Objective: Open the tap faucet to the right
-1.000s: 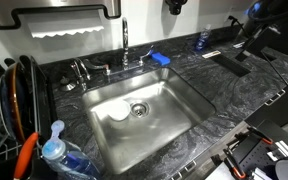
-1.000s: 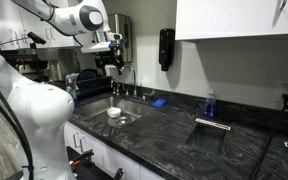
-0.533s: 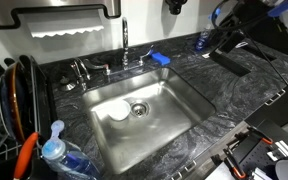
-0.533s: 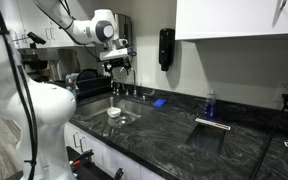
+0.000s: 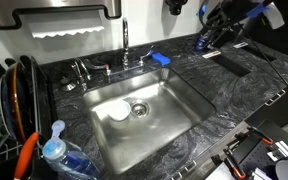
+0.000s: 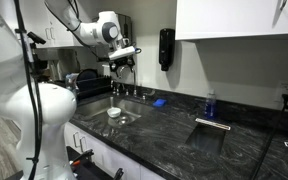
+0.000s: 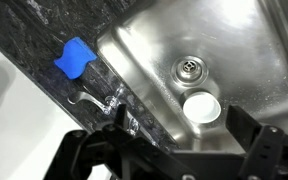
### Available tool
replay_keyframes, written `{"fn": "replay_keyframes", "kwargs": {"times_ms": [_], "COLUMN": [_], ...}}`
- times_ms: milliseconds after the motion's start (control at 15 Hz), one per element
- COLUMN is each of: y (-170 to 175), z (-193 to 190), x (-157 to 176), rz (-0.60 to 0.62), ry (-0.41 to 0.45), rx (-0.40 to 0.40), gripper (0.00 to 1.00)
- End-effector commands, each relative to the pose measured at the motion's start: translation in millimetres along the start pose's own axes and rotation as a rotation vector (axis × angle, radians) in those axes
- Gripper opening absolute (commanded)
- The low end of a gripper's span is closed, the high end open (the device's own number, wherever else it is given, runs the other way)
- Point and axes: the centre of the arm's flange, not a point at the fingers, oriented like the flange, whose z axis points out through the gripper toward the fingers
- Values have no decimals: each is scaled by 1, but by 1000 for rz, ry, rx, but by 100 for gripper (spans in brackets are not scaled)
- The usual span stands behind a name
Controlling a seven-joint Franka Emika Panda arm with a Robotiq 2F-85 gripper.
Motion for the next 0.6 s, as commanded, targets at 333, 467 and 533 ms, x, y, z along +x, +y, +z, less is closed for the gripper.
{"fn": "replay_keyframes", "kwargs": {"times_ms": [333,467,533], "y": [21,33,38], "z": [35,52,61], "x": [28,43,49], "rz": [-109,-193,-235], "ry": [-3,18,31], "rx": [-12,-40,-53], "gripper": [100,100,100]}}
